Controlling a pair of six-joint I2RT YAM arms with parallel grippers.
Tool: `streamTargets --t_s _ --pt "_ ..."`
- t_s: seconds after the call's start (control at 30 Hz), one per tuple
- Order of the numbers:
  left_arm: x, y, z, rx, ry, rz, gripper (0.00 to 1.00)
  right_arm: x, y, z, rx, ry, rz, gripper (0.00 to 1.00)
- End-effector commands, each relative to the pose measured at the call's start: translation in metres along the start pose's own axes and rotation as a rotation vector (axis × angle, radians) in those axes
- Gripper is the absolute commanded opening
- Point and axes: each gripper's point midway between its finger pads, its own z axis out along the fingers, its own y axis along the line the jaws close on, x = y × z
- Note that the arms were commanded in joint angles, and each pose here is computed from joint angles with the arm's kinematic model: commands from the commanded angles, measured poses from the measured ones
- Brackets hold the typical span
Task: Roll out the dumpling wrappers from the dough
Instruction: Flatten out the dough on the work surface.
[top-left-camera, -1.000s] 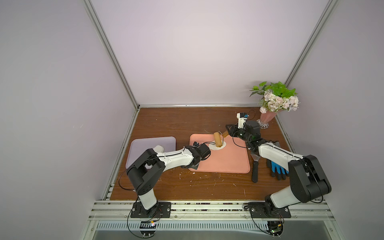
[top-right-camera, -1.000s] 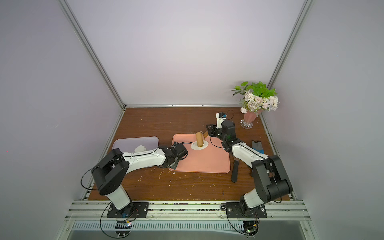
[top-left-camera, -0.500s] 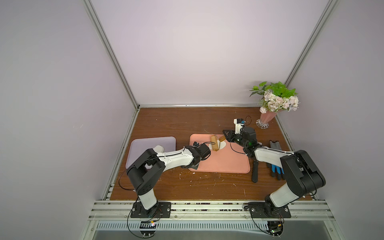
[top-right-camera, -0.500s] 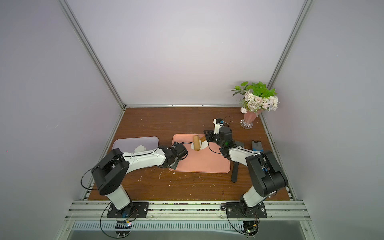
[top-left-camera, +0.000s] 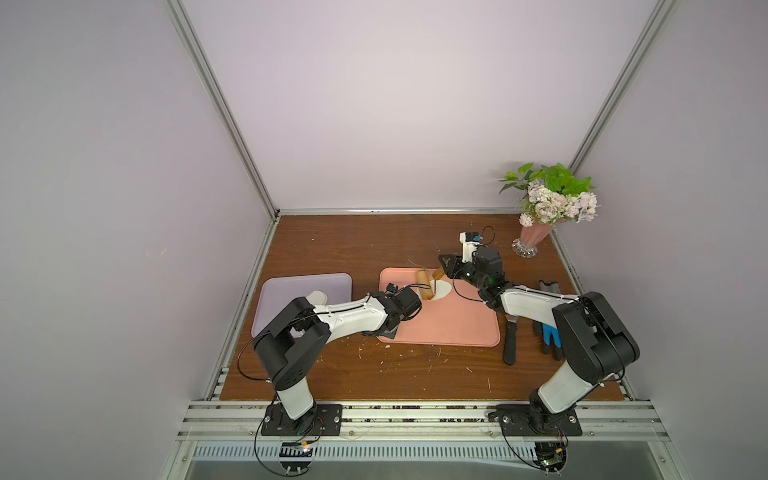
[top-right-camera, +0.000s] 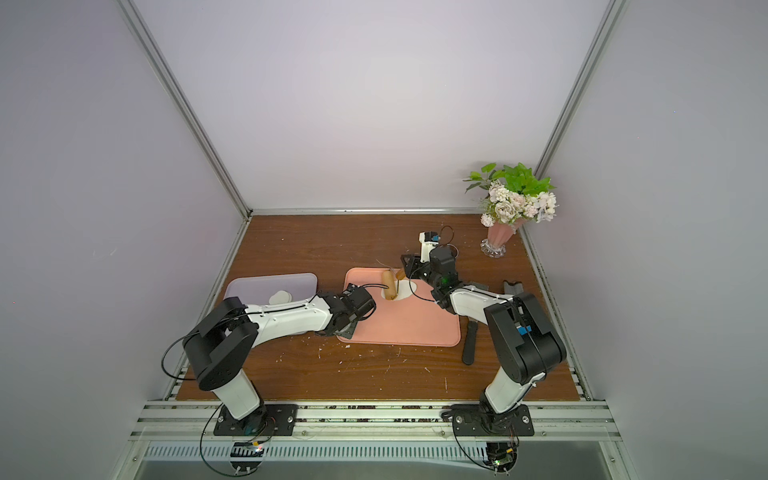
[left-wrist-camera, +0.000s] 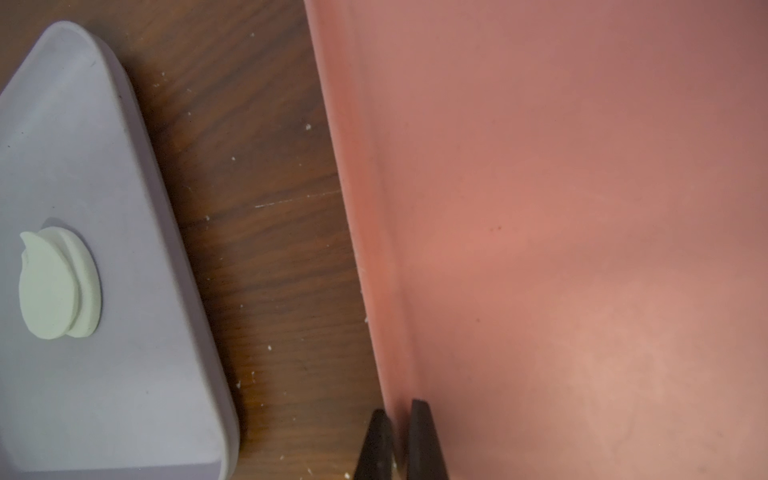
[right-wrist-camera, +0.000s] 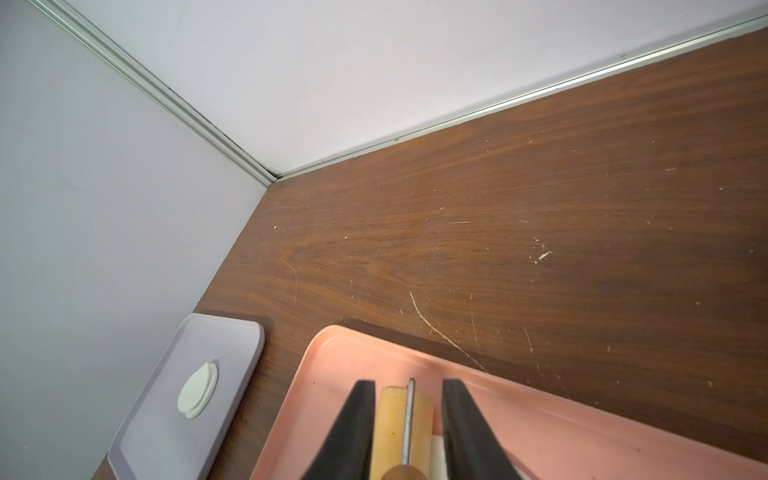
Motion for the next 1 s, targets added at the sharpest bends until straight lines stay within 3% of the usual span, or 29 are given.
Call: streamTargets --t_s 0.0,0.33,0.53,0.83,0.97 --pt "0.019 -0.007 0.009 0.008 0.064 0.061 0.00 0.118 -0.054 -0.005 0.201 0.354 -0.036 0.00" --pt "0.019 -0.006 0.010 0.006 0.066 0.060 0.00 0.133 -0.048 -0.001 0.194 0.376 -0.043 0.00" --pt "0.019 -0.005 0.010 0.006 0.069 0.055 0.00 0.120 -0.032 0.003 0.144 0.346 -0.027 0.00" --pt "0.020 -0.003 0.012 0.001 0.073 0.048 0.00 0.029 0.070 -0.005 -0.245 0.159 -0.055 0.00" --pt "0.019 -0.002 0.012 0.001 0.072 0.045 0.00 -0.011 0.084 -0.024 -0.290 0.041 -0.056 0.00"
